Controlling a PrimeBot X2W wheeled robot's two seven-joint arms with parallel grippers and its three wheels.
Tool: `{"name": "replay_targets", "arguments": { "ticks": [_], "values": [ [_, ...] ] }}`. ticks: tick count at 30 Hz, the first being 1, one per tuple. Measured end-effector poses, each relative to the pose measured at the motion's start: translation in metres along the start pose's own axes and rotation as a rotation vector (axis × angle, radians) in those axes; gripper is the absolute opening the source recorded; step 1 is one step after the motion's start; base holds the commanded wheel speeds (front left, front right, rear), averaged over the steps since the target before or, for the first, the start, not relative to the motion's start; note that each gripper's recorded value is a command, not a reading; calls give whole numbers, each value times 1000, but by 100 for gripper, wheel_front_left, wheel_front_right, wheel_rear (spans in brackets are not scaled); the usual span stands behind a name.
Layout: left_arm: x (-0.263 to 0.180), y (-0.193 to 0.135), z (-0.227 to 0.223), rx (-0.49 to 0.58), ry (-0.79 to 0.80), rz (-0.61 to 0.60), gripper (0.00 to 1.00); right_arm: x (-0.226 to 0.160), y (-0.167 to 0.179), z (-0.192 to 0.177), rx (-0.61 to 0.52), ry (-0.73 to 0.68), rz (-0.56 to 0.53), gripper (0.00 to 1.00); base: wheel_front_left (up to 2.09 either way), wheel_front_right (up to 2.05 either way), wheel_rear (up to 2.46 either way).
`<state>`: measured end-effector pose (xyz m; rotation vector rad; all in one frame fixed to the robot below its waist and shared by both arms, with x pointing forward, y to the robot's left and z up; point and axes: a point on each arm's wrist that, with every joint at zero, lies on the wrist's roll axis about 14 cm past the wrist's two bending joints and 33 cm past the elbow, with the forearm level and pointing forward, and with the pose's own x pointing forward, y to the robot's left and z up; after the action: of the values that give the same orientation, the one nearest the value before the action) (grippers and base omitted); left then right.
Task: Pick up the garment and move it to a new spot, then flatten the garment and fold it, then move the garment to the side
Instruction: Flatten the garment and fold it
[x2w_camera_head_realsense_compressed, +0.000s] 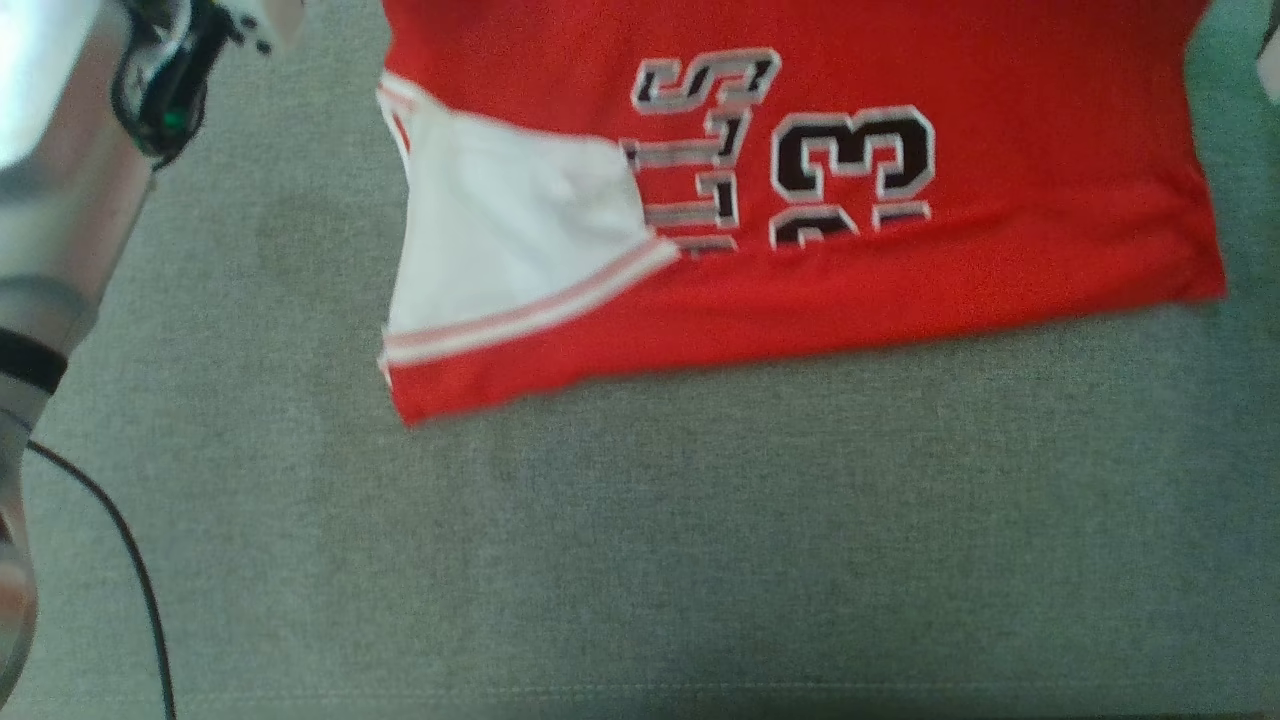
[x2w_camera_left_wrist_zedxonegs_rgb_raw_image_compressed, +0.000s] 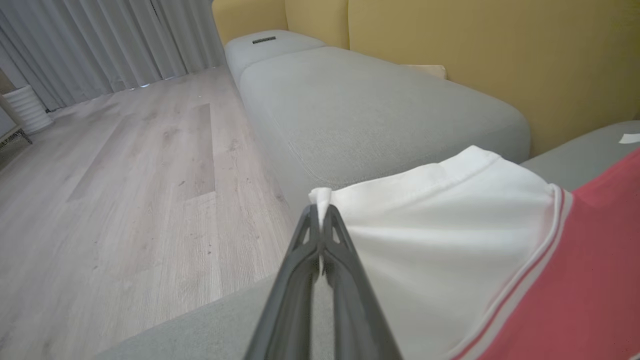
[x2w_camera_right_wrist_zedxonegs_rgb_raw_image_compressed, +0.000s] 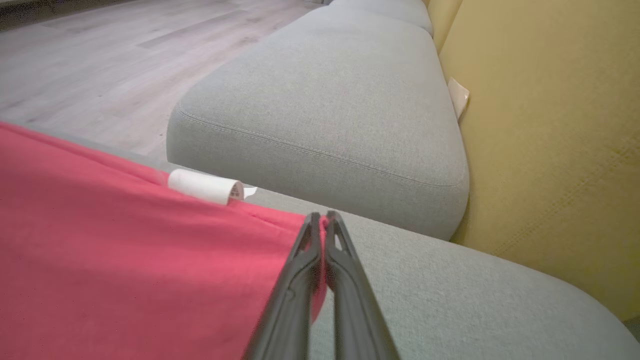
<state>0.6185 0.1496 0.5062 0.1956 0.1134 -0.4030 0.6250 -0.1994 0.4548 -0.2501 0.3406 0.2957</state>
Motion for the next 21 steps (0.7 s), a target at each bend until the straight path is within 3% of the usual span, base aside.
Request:
{"name": "replay_targets", "arguments": {
  "ticks": [8,21],
  "values": [
    [-4,-3,10,27,-18,-1,0,-2,12,9,6,-38,28,0,0,0,0],
    [-79,-39,-33,44,90,-122,0,-52,24,-34,-1,77,110,0,0,0,0]
  ]
}}
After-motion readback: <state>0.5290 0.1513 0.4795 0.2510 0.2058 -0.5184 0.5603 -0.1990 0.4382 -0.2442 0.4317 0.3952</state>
